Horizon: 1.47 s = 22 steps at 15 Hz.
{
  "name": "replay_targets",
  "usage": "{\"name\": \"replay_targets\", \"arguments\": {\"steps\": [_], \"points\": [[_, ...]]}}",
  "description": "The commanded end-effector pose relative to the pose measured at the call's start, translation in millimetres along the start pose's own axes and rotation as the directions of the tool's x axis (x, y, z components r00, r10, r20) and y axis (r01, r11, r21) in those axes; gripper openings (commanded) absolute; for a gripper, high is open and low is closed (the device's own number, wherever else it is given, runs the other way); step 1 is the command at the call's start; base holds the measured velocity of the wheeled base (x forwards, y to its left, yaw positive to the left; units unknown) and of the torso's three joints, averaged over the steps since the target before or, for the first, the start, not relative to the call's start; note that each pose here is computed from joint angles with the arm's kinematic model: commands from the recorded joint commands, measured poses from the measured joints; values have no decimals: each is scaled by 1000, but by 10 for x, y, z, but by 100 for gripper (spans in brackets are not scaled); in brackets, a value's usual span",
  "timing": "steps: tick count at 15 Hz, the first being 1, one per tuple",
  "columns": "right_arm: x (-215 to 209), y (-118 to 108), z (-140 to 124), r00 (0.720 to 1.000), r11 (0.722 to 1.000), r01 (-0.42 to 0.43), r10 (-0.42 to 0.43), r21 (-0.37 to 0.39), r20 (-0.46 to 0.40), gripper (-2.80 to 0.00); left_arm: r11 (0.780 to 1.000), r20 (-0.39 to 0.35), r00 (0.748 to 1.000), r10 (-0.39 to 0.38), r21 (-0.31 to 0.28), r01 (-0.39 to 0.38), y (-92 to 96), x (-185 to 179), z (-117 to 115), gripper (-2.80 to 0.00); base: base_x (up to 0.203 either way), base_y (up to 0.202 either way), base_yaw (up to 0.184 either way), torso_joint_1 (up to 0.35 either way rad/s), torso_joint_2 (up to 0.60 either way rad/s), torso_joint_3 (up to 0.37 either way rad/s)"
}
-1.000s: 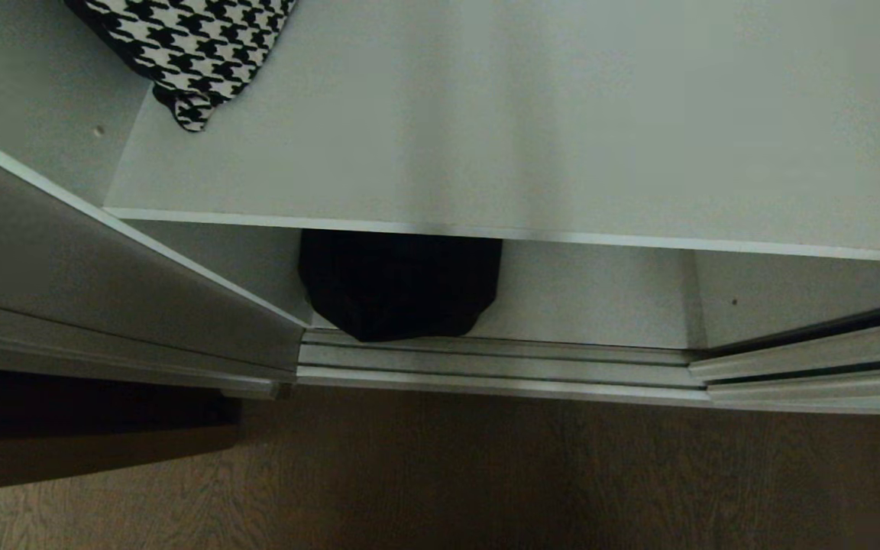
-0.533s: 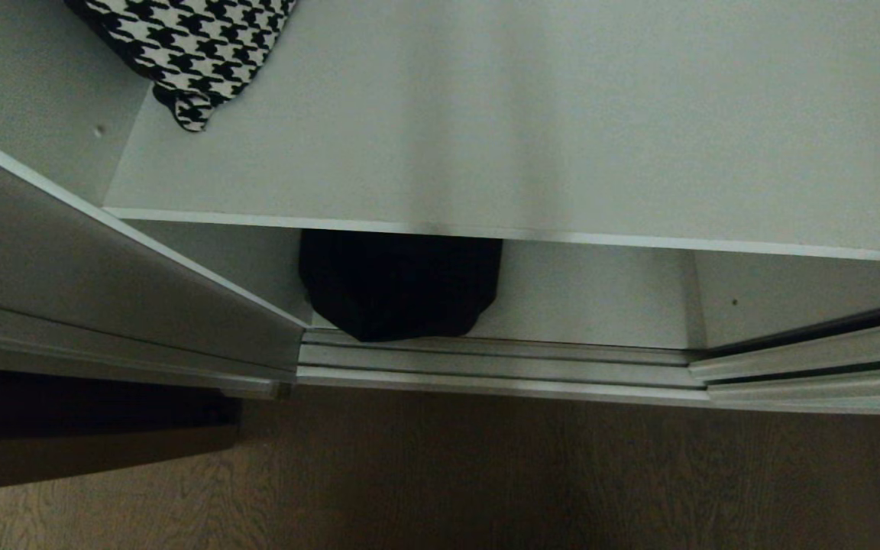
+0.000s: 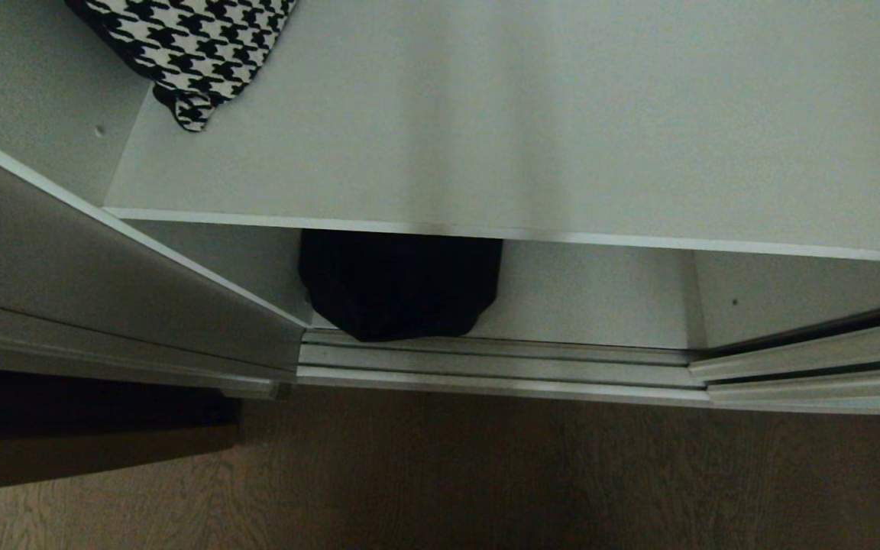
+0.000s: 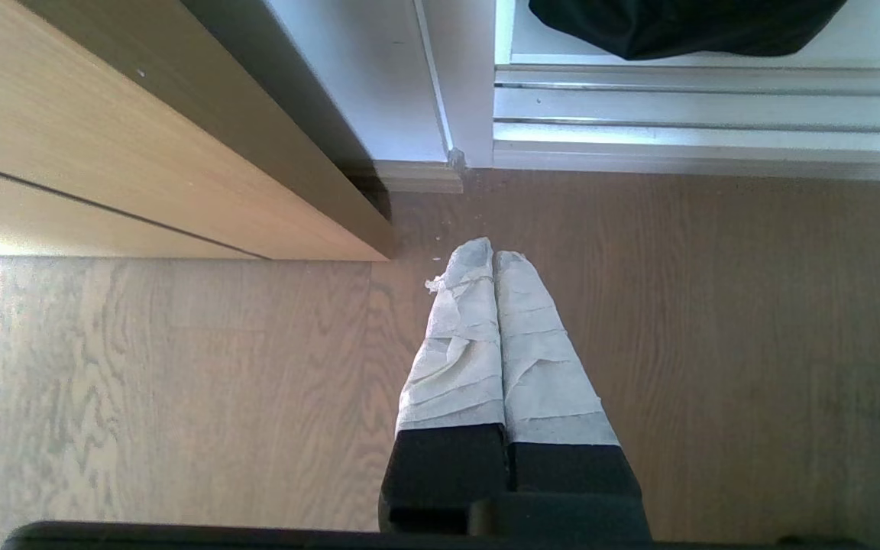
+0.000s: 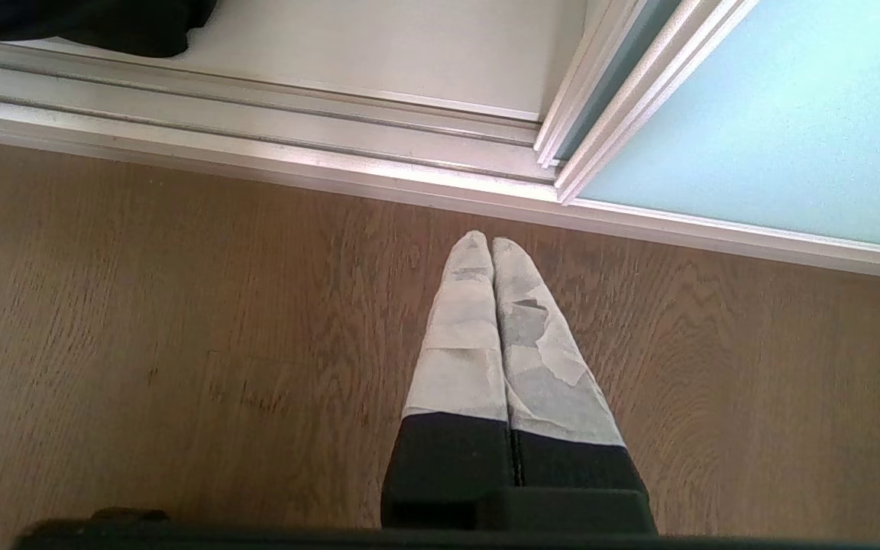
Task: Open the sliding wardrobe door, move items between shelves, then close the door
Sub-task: Close the door
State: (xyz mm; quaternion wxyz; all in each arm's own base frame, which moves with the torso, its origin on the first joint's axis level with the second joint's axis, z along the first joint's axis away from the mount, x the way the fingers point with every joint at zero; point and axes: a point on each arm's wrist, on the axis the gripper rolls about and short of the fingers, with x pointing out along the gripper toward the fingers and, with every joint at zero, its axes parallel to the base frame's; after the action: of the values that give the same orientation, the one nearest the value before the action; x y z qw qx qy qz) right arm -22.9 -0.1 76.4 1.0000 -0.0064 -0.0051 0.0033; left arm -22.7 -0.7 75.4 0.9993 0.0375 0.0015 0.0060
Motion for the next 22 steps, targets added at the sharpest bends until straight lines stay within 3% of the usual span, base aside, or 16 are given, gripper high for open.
{"name": "replay_targets", "arguments": {"steps": [1,10,22], "points": [[0,0,0,1000,1000,-1,1,-1,1,-280,1000,-4,1000,1,9,-1,0,2,1,-280,0,0,0,0,0,0],[0,0,0,1000,1000,-1,1,-1,1,-280,1000,-7,1000,0,22,1,0,3,-2,-280,0,0,0,0,0,7],[0,0,0,1000,1000,-1,1,-1,1,-280,1000,-7,1000,-2,18,2,-1,2,-3,-280,0,0,0,3,1,188]]}}
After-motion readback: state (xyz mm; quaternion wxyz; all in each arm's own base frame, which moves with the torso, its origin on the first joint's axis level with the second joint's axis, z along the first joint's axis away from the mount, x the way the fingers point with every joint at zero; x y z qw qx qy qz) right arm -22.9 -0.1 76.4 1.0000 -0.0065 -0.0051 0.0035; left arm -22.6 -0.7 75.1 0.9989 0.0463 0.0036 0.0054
